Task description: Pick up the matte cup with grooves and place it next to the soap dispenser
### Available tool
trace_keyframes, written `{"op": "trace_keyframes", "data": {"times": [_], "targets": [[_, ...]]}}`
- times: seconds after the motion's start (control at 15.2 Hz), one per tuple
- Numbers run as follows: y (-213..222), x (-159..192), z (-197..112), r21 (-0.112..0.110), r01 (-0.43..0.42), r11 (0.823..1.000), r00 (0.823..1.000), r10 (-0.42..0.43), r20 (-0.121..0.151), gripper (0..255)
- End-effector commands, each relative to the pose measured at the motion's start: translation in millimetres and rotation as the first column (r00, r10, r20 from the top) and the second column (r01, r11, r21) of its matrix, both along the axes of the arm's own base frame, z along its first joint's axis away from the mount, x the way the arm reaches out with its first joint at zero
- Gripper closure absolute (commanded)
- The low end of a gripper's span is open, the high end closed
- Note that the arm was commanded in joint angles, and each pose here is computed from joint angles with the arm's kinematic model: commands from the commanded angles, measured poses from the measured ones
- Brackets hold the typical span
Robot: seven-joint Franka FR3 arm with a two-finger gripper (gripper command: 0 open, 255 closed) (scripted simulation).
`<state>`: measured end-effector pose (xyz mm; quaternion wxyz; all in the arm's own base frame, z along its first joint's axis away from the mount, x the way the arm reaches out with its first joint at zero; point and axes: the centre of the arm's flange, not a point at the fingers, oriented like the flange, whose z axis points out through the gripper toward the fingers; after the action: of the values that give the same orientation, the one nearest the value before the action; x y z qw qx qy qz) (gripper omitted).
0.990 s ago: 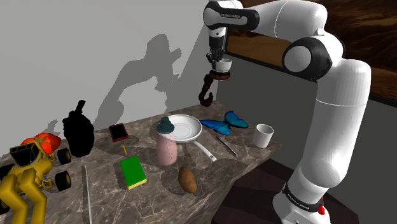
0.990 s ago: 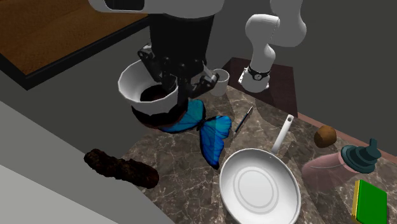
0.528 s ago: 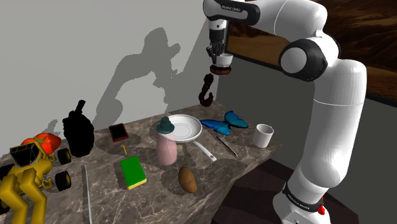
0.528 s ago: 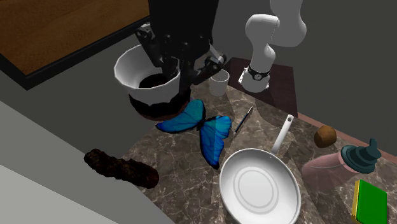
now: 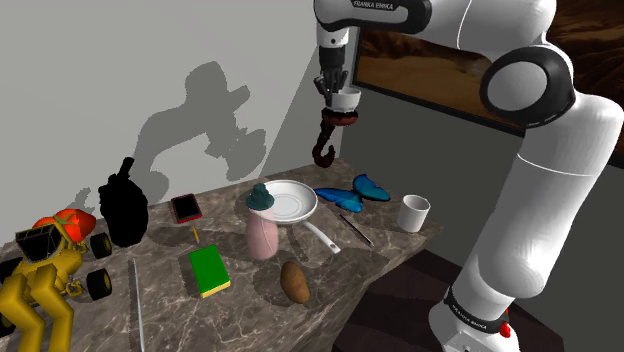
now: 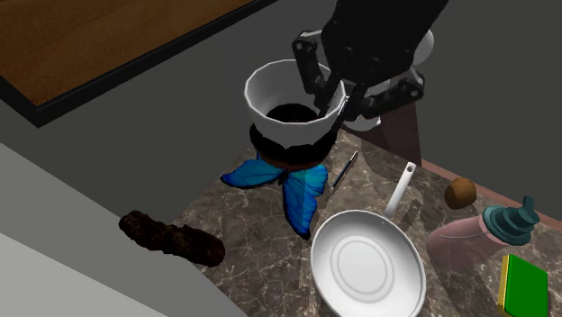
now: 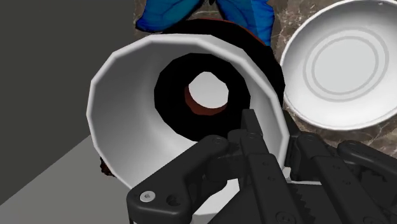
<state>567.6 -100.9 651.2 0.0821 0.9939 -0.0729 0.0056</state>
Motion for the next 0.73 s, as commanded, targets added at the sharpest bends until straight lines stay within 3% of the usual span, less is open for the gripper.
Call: {"op": "trace_keyframes", "data": {"times": [0.0,0.66], "targets": [[25,-10,1,-0.001,0.001,1.0,1.0,-0.001,0.001,255],[151,-49,1,-0.001,0.001,1.0,1.0,-0.001,0.001,255]]}}
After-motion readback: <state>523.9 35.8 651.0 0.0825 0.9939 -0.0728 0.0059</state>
